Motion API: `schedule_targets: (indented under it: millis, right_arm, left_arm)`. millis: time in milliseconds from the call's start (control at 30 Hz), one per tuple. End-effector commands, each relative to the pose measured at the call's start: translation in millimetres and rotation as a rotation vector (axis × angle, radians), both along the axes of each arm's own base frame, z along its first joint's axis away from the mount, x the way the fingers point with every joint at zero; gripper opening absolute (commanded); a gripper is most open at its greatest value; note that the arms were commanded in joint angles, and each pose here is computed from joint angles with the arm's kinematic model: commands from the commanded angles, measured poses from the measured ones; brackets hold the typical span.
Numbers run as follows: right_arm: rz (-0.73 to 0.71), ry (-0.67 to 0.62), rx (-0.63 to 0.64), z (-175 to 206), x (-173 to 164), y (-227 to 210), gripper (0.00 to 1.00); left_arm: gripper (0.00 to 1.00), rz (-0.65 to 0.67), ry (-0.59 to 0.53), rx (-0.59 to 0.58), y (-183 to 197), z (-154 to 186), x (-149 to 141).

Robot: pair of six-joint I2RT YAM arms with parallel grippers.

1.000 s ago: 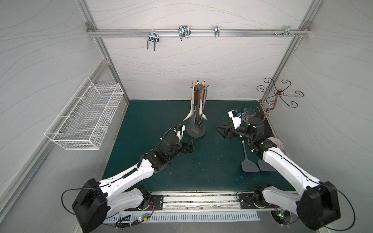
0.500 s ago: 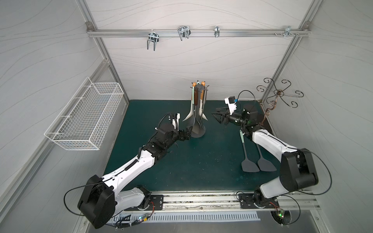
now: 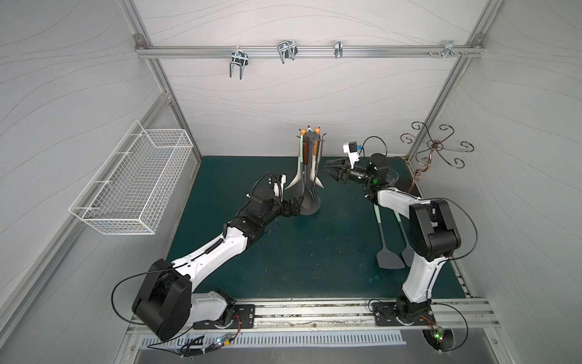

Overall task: Take the spatula off the kitchen utensil rack
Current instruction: Take off the spatula from the rack.

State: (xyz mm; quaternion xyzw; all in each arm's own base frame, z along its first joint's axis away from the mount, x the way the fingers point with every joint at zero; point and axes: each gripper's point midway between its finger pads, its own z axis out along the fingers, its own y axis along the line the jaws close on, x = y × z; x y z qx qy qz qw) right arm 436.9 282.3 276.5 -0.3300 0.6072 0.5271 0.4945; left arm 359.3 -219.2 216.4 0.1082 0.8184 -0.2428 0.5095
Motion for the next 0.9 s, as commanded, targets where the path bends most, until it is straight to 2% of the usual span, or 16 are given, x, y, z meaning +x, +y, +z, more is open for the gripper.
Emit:
schedule_targets:
  millis: [0,400,867]
  right_arm:
    - [0.068,-0.062,0.038,19,-5,11,0.57]
    - [0.133,-0.064,0.04,20,-6,37,0.51]
    - [0.113,-0.064,0.024,20,-13,41,0.27]
  left_arm:
    - [1.0,-0.016,-0.094,-0.043,-6,34,9]
    - [1.0,-0.014,-0.098,-0.041,-5,34,8]
    - [1.0,-0.011,-0.105,-0.046,-1,36,4]
